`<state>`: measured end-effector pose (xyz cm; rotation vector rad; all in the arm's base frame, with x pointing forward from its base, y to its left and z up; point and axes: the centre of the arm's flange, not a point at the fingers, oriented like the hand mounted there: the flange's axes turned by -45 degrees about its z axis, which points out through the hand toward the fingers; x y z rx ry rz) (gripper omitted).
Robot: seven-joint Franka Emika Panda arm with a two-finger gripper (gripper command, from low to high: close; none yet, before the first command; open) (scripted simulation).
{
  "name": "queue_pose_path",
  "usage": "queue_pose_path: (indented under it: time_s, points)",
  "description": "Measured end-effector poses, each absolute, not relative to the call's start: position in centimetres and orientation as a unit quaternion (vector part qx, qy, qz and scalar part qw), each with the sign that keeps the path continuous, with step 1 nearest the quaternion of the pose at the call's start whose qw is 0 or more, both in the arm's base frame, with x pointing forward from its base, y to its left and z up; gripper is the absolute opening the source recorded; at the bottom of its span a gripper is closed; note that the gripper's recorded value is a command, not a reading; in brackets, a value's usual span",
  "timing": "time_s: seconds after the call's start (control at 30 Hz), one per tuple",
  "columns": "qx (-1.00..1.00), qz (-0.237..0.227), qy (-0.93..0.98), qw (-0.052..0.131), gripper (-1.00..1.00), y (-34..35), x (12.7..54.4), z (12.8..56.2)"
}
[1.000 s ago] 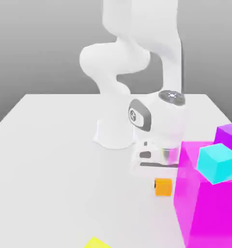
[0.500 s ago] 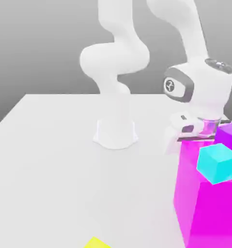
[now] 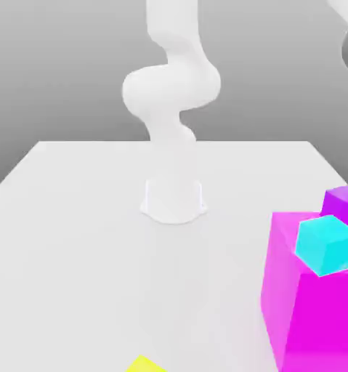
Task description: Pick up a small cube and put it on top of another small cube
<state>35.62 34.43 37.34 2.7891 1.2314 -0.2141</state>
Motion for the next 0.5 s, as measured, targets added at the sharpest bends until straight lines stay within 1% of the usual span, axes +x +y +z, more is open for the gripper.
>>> queue_pose_path:
  time_s: [0.13,0.23,0.27,0.33,0.37,0.5]
  points:
    - [0.912,-0.047,0.407,0.019,-1.00,29.6,41.7,42.3]
    - [0.930,-0.013,0.369,0.001,-1.00,21.5,47.1,44.7]
    - [0.930,-0.007,0.367,-0.001,-1.00,20.7,47.6,44.1]
    - [0.929,-0.002,0.369,-0.002,-1.00,20.4,47.9,41.5]
    - [0.929,-0.001,0.370,-0.003,1.00,20.4,47.8,40.1]
    - [0.929,-0.001,0.370,-0.003,1.00,20.4,47.8,40.1]
